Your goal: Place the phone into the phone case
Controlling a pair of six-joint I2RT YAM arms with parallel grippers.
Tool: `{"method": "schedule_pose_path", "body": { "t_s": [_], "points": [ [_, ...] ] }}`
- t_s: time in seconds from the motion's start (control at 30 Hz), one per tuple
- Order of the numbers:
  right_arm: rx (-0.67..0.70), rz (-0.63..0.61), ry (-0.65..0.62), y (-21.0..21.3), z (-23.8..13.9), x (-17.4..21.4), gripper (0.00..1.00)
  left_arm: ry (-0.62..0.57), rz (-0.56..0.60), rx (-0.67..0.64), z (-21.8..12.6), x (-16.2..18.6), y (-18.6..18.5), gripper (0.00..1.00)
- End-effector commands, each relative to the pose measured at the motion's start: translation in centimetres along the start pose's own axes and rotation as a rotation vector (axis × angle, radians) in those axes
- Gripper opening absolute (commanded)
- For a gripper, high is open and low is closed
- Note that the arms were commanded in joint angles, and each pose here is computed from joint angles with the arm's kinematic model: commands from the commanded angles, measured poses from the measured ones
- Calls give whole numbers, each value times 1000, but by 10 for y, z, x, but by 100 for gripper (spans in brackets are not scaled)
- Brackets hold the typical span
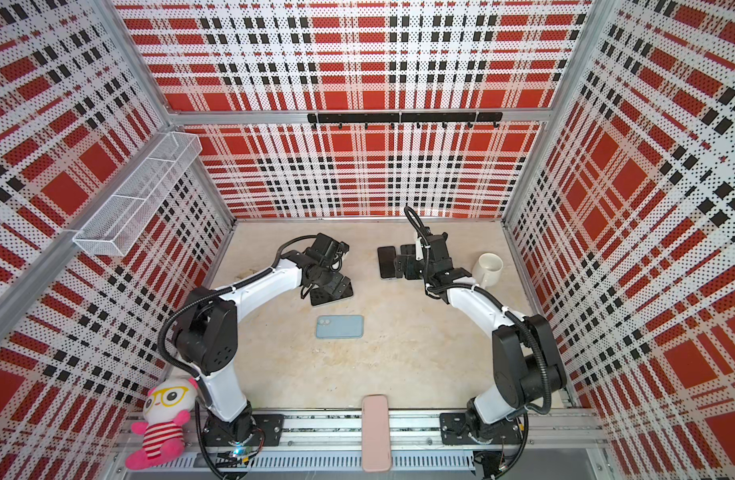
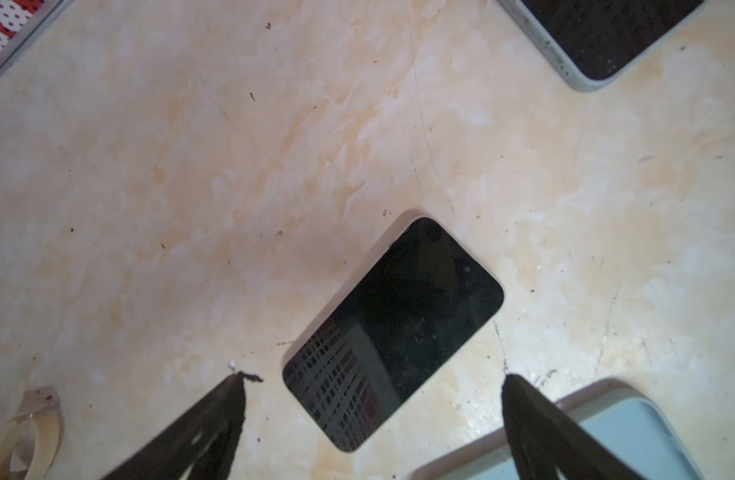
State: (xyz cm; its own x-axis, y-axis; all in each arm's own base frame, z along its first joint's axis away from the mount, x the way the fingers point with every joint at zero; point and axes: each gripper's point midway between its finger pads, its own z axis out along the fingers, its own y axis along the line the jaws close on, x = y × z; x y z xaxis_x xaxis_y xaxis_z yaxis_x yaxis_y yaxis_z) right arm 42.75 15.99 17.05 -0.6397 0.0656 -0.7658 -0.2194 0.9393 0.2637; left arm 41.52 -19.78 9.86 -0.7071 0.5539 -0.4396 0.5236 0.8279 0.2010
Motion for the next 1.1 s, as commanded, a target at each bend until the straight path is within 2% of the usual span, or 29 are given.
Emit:
{"method": "schedule_pose_path", "body": {
  "t_s": [0.0, 0.2, 0.5, 0.93, 1.07],
  "points": [
    [5, 9, 11, -9, -6, 2, 100, 65, 120, 63, 10, 8, -7, 98],
    [9, 33, 20, -18, -6, 5, 100, 131, 266, 150, 26, 23, -25, 98],
    [1, 35, 36, -18, -1, 9, 99, 214, 359, 161, 48, 29, -20, 98],
    [12, 36, 65, -24, 12, 16, 99, 303, 376, 219, 83, 33, -16, 99],
    [17, 35, 70, -25, 13, 18, 99, 325, 325, 211, 91, 37, -4, 100]
  ]
}}
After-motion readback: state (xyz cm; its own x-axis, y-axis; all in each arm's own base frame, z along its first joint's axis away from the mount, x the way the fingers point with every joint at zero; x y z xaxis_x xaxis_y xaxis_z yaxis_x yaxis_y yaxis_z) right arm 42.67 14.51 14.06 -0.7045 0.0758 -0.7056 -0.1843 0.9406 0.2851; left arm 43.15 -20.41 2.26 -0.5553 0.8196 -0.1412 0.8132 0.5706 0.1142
